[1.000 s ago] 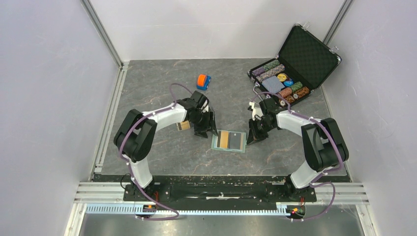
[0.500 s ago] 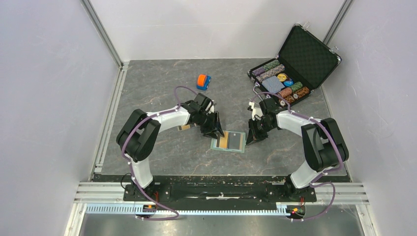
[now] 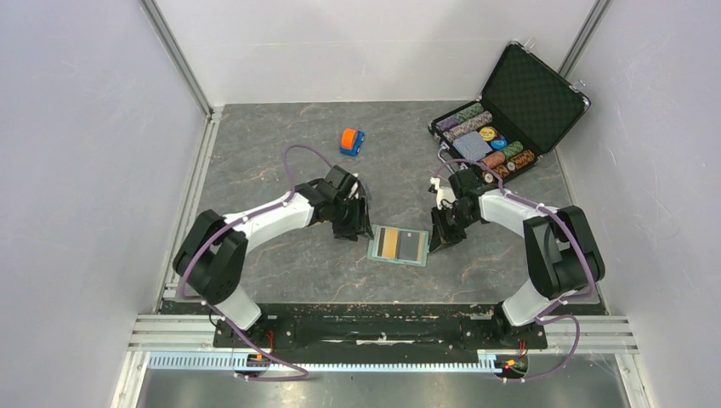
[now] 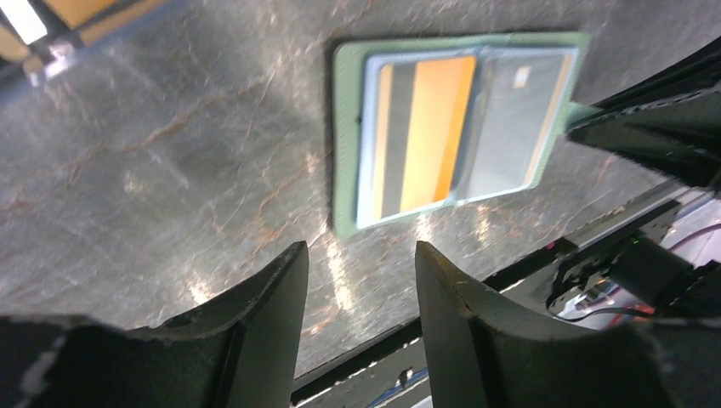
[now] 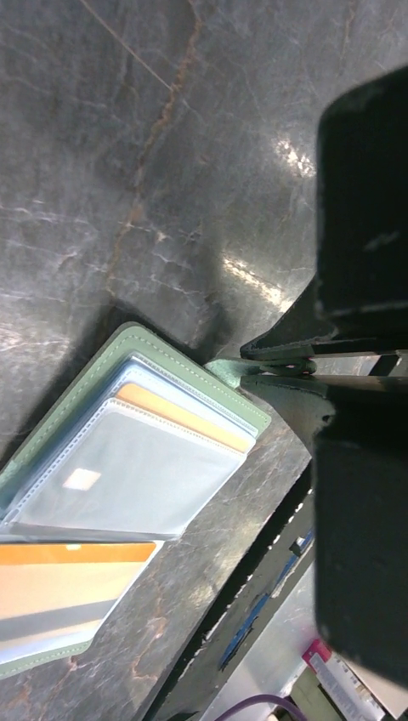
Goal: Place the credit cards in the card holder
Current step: Close the card holder at the center of the board.
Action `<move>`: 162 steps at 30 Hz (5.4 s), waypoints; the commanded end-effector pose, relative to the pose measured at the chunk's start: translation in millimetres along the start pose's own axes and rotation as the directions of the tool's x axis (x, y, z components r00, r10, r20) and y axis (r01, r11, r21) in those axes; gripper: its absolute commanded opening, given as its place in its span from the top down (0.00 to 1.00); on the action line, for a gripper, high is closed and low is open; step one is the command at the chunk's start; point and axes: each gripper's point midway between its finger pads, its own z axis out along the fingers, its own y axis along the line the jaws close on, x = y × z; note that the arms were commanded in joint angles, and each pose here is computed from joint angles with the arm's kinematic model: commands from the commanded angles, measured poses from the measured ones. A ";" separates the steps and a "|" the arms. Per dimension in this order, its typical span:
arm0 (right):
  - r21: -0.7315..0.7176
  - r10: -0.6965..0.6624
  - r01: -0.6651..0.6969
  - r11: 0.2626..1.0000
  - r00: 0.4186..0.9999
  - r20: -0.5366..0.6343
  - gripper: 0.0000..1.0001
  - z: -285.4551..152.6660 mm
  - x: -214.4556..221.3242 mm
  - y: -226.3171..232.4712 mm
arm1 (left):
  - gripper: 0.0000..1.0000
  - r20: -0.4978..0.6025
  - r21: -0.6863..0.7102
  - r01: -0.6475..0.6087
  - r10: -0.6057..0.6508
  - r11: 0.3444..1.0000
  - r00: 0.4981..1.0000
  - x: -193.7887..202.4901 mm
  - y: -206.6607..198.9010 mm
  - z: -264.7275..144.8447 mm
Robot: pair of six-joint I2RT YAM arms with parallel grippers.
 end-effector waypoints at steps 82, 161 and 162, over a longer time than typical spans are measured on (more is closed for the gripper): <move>-0.245 0.051 -0.058 0.968 0.998 -0.035 0.99 11.7 22.3 40.8 | 0.52 -0.281 0.401 0.010 0.112 0.916 0.953 54.6 -113.9 57.7; -0.310 0.067 -0.050 0.949 0.997 0.044 1.00 23.6 -19.2 37.6 | 0.68 -0.257 0.345 -0.045 0.141 0.937 0.956 40.5 -123.3 60.8; -0.310 0.067 -0.051 0.949 0.997 0.042 1.00 23.8 -18.5 37.4 | 0.70 -0.259 0.348 -0.043 0.140 0.936 0.956 40.6 -123.8 61.3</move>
